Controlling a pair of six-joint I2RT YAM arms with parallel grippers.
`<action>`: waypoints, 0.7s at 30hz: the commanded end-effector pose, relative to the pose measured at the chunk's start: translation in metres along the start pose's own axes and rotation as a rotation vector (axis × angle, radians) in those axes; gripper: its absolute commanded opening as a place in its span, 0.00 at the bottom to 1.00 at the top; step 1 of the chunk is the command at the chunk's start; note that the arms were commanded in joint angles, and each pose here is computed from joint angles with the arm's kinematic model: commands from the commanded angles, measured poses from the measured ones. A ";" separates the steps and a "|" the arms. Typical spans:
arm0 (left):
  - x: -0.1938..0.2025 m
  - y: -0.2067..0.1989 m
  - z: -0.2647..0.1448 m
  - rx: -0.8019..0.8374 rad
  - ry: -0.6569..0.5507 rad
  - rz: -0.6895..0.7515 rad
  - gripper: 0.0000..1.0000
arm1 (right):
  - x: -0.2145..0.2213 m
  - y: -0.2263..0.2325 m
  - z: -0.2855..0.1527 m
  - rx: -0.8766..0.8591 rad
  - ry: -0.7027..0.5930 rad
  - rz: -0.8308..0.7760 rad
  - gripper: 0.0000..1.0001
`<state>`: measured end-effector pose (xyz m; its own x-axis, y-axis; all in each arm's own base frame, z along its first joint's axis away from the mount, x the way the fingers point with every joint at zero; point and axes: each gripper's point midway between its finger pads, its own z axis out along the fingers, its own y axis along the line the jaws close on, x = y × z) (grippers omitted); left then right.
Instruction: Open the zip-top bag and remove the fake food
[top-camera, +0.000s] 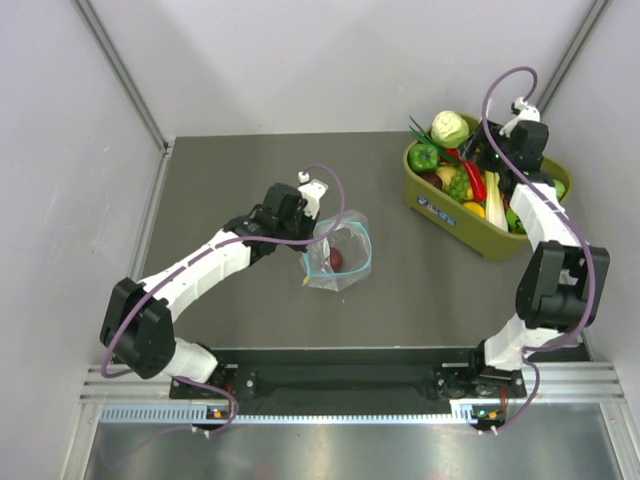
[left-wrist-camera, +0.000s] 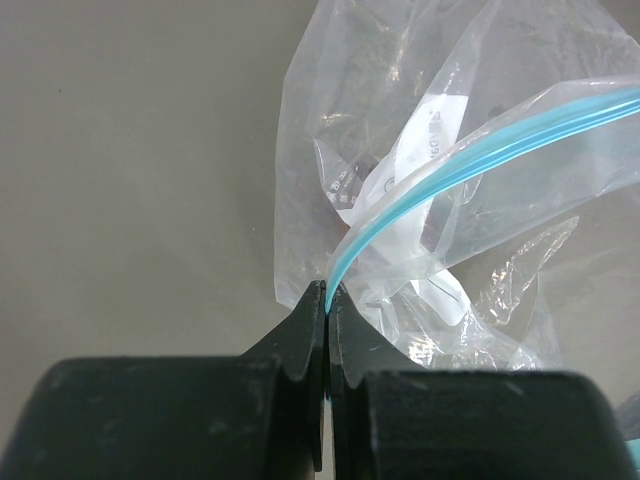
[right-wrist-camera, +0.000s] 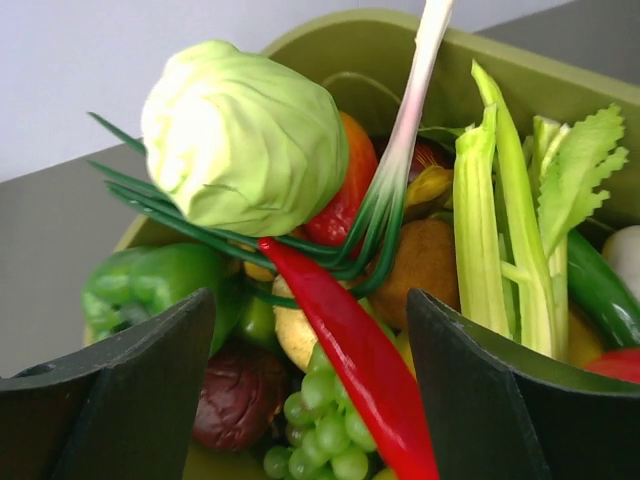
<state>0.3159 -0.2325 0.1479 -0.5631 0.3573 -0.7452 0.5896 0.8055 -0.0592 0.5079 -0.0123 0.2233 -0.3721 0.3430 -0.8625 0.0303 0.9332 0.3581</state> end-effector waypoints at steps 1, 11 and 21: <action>-0.020 -0.002 -0.011 0.011 -0.063 0.009 0.00 | -0.050 0.022 -0.034 -0.038 -0.146 -0.051 0.76; -0.020 -0.005 -0.010 0.024 -0.065 0.009 0.00 | -0.084 0.069 -0.131 -0.163 -0.321 -0.118 0.78; -0.024 -0.009 -0.014 0.043 -0.087 0.014 0.00 | -0.016 0.191 -0.199 -0.588 -0.175 -0.206 0.72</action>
<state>0.3140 -0.2350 0.1497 -0.5603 0.3555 -0.7482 0.6000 0.7969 -0.0707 0.3637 0.0836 0.3910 -0.0672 0.2590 -0.9635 -0.3781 0.8871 0.2649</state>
